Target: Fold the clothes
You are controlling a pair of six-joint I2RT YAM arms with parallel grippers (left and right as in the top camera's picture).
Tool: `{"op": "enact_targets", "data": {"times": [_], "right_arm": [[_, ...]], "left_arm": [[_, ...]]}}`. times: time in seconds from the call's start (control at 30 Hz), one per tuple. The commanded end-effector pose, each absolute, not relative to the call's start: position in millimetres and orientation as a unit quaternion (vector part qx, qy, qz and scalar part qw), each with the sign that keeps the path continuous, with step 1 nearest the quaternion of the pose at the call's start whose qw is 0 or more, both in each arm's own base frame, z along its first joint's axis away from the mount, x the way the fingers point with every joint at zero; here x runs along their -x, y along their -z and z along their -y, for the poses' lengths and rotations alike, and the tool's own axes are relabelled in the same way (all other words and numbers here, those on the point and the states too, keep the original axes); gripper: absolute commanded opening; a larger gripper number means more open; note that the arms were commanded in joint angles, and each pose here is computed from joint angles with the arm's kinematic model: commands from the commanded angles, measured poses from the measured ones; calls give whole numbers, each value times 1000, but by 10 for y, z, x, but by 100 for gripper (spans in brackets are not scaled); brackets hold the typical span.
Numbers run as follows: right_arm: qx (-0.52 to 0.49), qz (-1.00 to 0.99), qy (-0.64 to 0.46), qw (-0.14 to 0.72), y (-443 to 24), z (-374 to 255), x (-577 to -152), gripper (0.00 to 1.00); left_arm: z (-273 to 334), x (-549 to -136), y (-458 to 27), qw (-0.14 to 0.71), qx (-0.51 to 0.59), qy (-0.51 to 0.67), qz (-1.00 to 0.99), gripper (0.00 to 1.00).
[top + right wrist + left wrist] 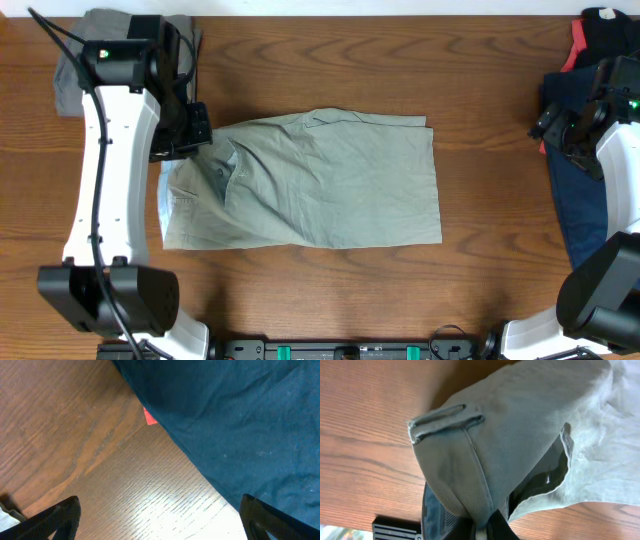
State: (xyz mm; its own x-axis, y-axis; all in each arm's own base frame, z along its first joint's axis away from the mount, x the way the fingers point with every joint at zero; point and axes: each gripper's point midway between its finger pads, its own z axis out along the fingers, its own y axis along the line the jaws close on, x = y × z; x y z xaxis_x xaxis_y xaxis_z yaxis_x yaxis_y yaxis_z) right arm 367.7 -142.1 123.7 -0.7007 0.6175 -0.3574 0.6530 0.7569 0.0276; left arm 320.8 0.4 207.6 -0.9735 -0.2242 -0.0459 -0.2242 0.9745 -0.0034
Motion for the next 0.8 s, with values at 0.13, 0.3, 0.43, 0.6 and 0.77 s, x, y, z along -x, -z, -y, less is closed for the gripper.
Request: {"op": "enact_targets", "data": {"times": [0.13, 0.3, 0.43, 0.6, 0.77], "right_arm": [[-340, -921, 57, 180, -1278, 1441, -3669, 99], [-341, -921, 57, 180, -1277, 1443, -3668, 99], [-341, -921, 57, 180, -1277, 1443, -3668, 99], [-341, -921, 57, 180, -1277, 1443, -3668, 99], [-340, -921, 57, 180, -1278, 1443, -3668, 99]], "left_arm": [[-193, -3189, -1723, -29, 146, -14, -989, 6], [-350, -3169, -1484, -53, 170, -15, -984, 7], [-473, -3044, -1296, -88, 190, -16, -978, 59], [-584, -2958, -1192, -101, 210, -14, -972, 98], [-667, -3015, -1094, -86, 216, -12, -973, 98]]}}
